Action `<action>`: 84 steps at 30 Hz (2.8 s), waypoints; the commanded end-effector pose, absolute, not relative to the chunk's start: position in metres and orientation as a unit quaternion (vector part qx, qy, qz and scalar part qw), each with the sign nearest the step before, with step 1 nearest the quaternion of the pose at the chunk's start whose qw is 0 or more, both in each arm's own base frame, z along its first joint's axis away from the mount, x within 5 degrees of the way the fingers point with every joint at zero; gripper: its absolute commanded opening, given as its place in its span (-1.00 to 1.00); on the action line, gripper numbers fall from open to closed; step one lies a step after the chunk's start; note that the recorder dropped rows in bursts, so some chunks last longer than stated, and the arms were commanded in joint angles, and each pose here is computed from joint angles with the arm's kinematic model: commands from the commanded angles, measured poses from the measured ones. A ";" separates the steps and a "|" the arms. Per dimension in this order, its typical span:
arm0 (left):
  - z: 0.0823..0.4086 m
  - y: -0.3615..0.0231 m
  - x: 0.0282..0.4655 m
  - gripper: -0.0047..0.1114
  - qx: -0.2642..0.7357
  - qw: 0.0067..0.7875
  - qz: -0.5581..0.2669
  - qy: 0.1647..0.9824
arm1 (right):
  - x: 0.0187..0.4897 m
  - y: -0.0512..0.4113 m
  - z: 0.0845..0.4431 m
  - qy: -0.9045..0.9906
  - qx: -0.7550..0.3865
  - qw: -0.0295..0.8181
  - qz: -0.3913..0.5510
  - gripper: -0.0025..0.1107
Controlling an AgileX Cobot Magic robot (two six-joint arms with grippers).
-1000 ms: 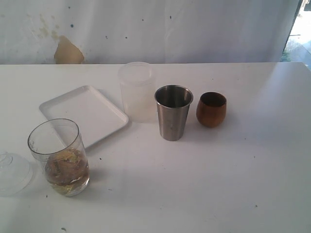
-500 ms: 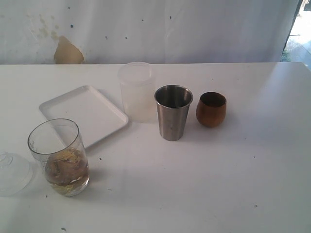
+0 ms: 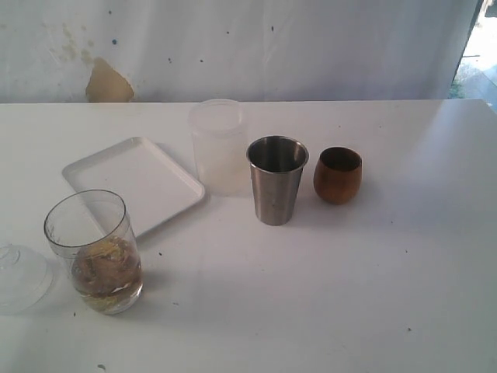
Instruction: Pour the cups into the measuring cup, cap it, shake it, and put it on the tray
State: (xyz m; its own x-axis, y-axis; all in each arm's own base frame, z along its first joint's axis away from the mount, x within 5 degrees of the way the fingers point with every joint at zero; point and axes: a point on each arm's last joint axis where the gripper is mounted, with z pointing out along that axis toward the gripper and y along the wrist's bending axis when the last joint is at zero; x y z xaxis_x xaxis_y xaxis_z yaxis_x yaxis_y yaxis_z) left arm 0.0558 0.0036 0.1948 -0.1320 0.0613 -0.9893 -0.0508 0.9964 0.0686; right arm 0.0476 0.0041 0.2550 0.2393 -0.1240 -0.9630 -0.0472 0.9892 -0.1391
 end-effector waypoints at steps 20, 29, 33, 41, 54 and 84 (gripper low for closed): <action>0.195 0.003 0.056 -0.91 0.004 0.663 0.040 0.747 | 0.054 -0.006 0.186 0.779 -0.012 0.623 -0.069 -0.96; 0.195 0.003 0.056 -0.91 0.004 0.663 0.040 0.747 | 0.054 -0.006 0.185 0.781 -0.018 0.620 -0.066 -0.96; 0.195 0.003 0.056 -0.91 0.004 0.663 0.040 0.747 | 0.054 -0.006 0.185 0.781 -0.019 0.620 -0.065 -0.96; 0.195 0.003 0.056 -0.91 0.004 0.663 0.040 0.747 | 0.054 -0.006 0.185 0.782 -0.010 0.621 -0.059 -0.96; 0.196 0.003 0.056 -0.91 0.004 0.668 0.040 0.743 | 0.054 -0.006 0.185 0.782 -0.010 0.621 -0.059 -0.96; 0.310 0.015 0.160 -0.91 -0.071 0.403 0.031 0.912 | 0.054 -0.006 0.185 0.782 -0.010 0.621 -0.059 -0.96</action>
State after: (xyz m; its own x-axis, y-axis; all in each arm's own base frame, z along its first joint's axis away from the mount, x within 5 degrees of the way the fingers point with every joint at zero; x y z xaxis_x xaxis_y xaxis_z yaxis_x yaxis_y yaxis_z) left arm 0.1391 0.0083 0.3159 -0.4845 -0.1312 -0.8649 -0.1146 0.9897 -0.0859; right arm 0.0538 -0.0061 0.1866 -0.2339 -0.0916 -0.9679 0.0607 0.9922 -0.1086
